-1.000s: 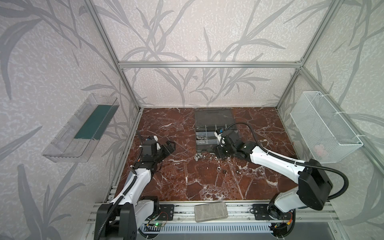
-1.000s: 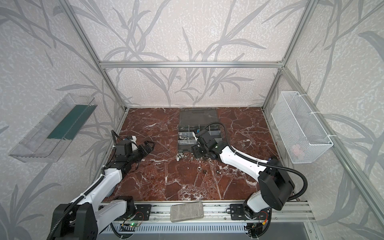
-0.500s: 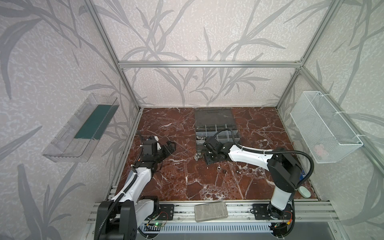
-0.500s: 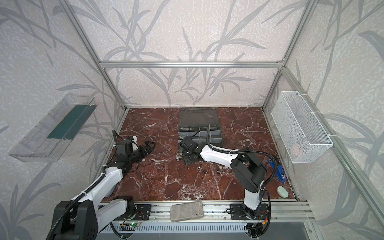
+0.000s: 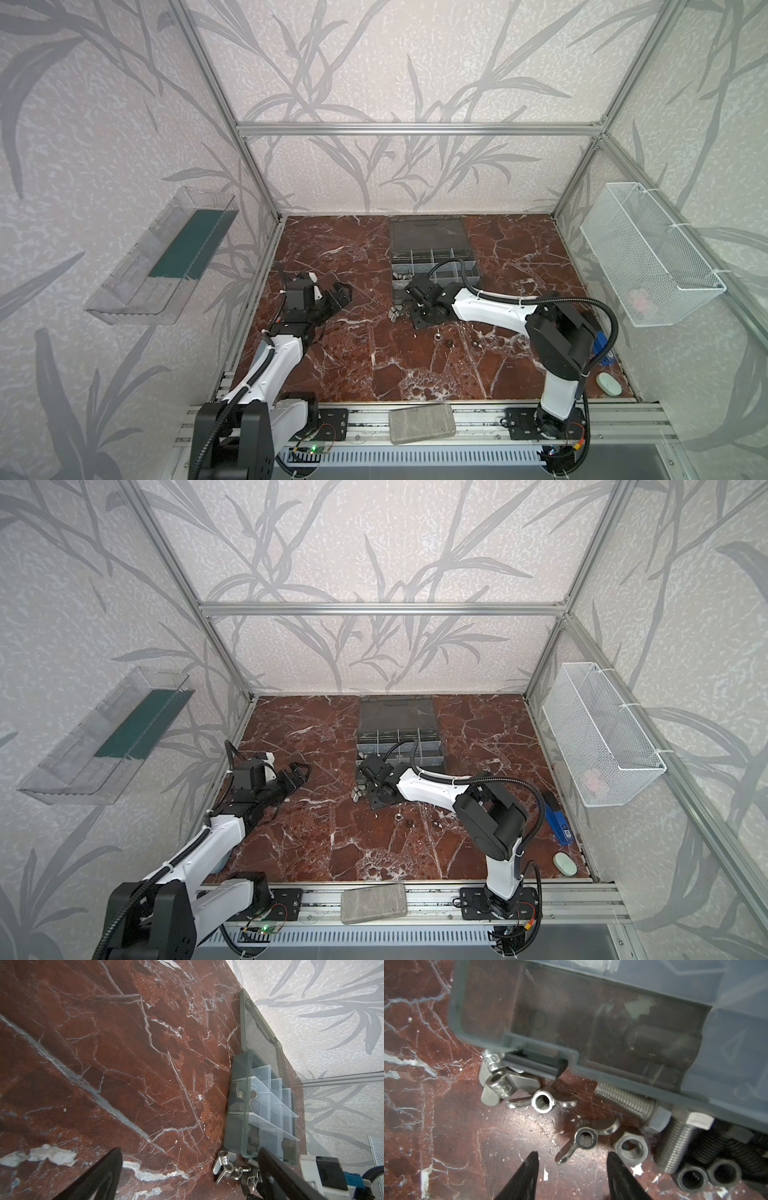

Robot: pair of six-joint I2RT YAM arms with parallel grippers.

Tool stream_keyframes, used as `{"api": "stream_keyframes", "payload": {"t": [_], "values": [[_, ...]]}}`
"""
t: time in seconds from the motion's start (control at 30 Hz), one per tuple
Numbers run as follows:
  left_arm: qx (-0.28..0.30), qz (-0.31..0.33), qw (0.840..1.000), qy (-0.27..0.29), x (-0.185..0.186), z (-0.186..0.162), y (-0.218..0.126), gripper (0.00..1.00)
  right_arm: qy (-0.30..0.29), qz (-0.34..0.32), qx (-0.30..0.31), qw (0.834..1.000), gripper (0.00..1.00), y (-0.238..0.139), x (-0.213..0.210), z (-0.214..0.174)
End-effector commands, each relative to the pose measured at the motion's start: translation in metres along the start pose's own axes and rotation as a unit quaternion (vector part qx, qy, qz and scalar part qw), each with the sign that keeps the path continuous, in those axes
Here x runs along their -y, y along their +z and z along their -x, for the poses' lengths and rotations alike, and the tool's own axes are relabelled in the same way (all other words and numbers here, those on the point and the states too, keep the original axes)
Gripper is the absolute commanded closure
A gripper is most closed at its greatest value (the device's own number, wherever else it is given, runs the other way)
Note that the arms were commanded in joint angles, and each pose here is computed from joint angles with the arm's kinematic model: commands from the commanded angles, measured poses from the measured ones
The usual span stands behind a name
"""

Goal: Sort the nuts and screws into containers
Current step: 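Lower the right gripper and grasp another silver wing nut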

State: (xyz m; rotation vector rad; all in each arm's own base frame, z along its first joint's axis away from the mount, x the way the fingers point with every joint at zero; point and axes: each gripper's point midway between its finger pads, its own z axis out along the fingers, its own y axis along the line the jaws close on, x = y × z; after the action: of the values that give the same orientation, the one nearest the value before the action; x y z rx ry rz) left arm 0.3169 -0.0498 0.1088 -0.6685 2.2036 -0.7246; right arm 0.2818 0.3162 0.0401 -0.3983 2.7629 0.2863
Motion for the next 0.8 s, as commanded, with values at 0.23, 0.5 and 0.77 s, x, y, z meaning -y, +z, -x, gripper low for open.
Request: {"api": "stream_keyframes", "payload": {"t": [0.23, 0.5, 0.77], "values": [[0.005, 0.0, 1.0, 0.009, 0.002, 0.003, 0.002, 0.01, -0.012, -0.005, -0.008, 1.0, 0.52, 0.01, 0.003, 0.004], [0.004, 0.0, 1.0, 0.008, 0.001, 0.003, 0.003, 0.0, -0.015, -0.008, -0.011, 1.0, 0.56, 0.019, 0.004, 0.002], [0.004, 0.0, 1.0, 0.007, 0.001, 0.003, 0.004, 0.01, -0.017, -0.023, -0.015, 0.999, 0.58, 0.027, 0.013, 0.001]]}}
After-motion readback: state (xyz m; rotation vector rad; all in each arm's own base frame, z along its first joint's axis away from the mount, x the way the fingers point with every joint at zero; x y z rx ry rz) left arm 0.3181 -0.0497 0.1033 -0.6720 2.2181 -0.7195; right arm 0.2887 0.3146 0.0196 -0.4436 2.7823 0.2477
